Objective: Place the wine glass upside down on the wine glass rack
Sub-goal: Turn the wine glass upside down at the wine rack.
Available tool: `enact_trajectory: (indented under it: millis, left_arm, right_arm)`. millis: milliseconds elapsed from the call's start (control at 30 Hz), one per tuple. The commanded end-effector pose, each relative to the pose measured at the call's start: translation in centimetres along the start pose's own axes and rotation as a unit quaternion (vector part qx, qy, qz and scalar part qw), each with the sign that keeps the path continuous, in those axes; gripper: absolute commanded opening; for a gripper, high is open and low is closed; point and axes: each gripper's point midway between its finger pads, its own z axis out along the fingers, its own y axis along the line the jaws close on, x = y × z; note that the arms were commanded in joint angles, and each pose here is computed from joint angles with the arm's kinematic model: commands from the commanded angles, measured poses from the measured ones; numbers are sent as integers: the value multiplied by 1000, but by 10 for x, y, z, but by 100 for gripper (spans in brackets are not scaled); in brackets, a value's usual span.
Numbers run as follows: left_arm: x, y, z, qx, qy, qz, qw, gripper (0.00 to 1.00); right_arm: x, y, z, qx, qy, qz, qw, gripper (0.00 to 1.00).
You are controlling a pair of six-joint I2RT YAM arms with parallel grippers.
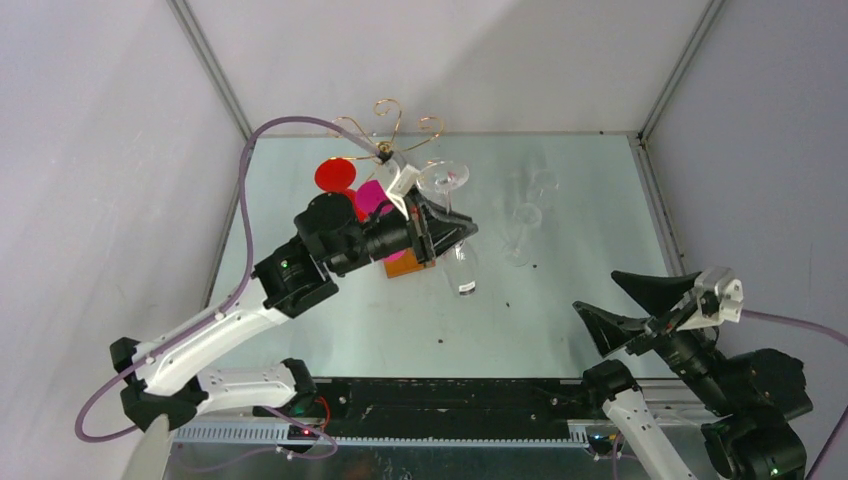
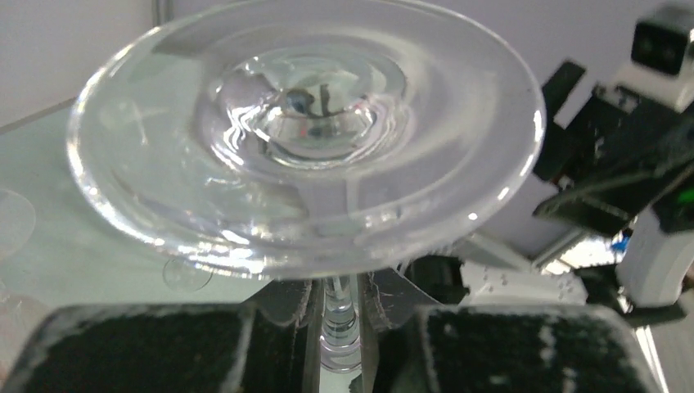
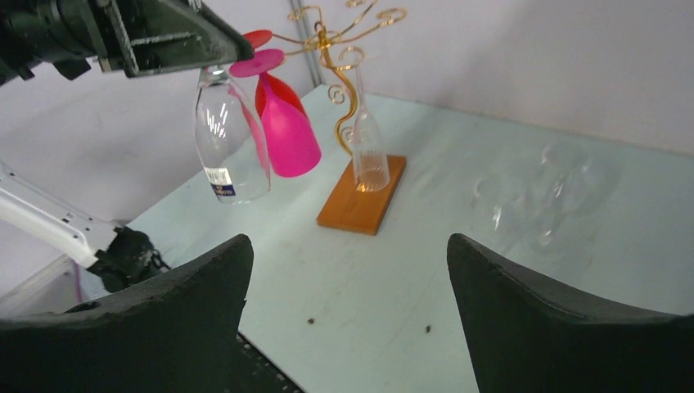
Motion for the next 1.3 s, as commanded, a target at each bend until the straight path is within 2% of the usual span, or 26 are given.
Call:
enact_trajectory:
  millis: [0, 233, 400, 567, 800, 933, 1100, 1267]
  left_arm:
    - [-13, -20, -23, 58, -29, 84, 994, 0]
    - [20, -30, -43, 124, -14, 143, 982, 0]
    - [43, -29, -55, 143, 10, 176, 974, 0]
    - [63, -35, -61, 179, 22, 180, 967, 0]
    - [86, -32, -68, 205, 6, 218, 954, 0]
    - [96, -26, -74, 203, 2, 248, 947, 0]
    - [110, -21, -80, 209, 8, 295, 932, 0]
    - [119, -15, -83, 204, 23, 308, 929, 0]
  right_arm:
    - [20, -1, 7, 12, 49, 76, 996, 92]
    - [39, 2, 11, 13, 77, 152, 985, 91]
    - [59, -1, 19, 37, 114, 226, 967, 90]
    - [77, 12, 27, 1, 154, 272, 950, 90]
    - [85, 21, 38, -25, 165, 331, 929, 90]
    - [90, 22, 42, -25, 177, 351, 919, 87]
    - [101, 30, 51, -48, 203, 397, 894, 81]
    - [104, 34, 56, -57, 214, 416, 882, 76]
